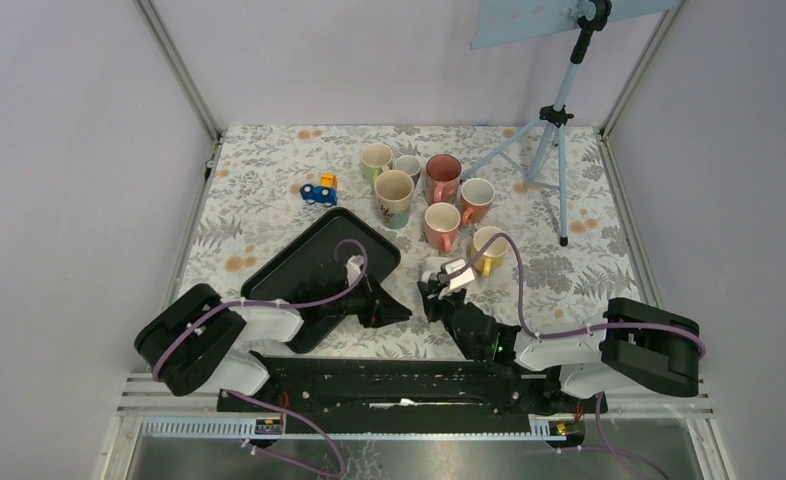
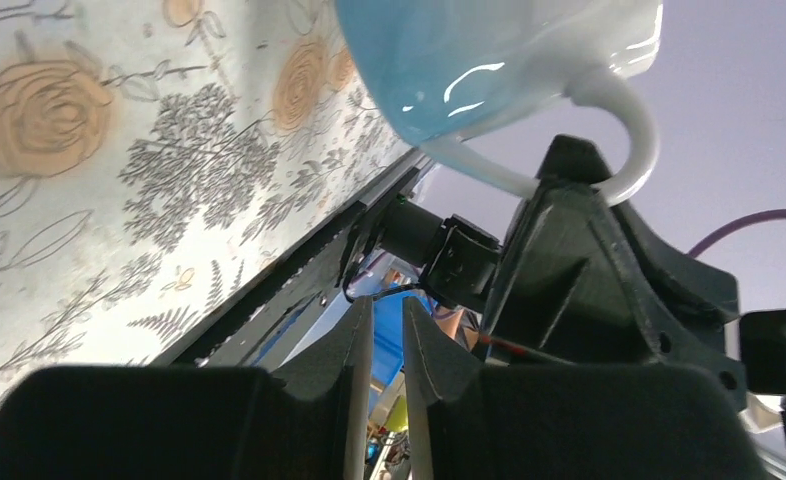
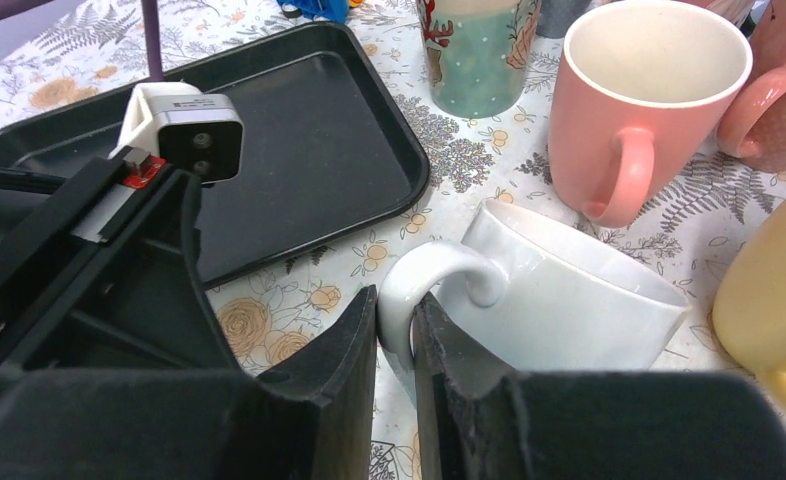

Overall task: Turn the mug right side up
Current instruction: Place the cup at the center of the board.

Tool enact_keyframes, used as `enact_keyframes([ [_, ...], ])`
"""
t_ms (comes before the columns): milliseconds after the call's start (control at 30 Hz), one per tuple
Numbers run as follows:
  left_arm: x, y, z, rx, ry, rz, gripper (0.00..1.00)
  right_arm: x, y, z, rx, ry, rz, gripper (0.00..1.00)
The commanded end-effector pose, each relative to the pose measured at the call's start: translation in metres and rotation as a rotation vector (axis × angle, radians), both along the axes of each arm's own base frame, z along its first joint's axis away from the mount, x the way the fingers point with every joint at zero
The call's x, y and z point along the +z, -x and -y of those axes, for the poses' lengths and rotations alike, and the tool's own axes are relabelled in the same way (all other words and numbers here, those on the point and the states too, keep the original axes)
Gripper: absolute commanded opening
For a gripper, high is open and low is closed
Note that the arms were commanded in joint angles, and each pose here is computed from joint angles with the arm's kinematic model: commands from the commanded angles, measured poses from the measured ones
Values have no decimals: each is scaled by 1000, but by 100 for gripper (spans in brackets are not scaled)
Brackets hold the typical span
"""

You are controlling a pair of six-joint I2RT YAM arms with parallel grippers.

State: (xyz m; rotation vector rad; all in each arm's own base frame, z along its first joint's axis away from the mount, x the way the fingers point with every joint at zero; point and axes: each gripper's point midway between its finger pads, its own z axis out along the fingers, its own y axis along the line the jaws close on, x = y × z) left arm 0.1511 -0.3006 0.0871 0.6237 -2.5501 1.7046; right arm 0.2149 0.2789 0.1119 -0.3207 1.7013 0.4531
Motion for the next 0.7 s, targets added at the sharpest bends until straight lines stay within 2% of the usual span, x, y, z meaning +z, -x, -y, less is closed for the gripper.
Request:
enact_keyframes([
  [0,36,-23,23,42,122,98,18,35,-2,-2,-56,-199,44,0],
  [333,8,-21,41,38,115,26,13,22,16,-10,-33,-214,13,0],
  [533,9,-21,43,58,157,10,13,17,23,-13,-22,-214,0,0],
  [667,2,-21,46,60,135,0,12,13,27,-12,-17,-221,-19,0],
])
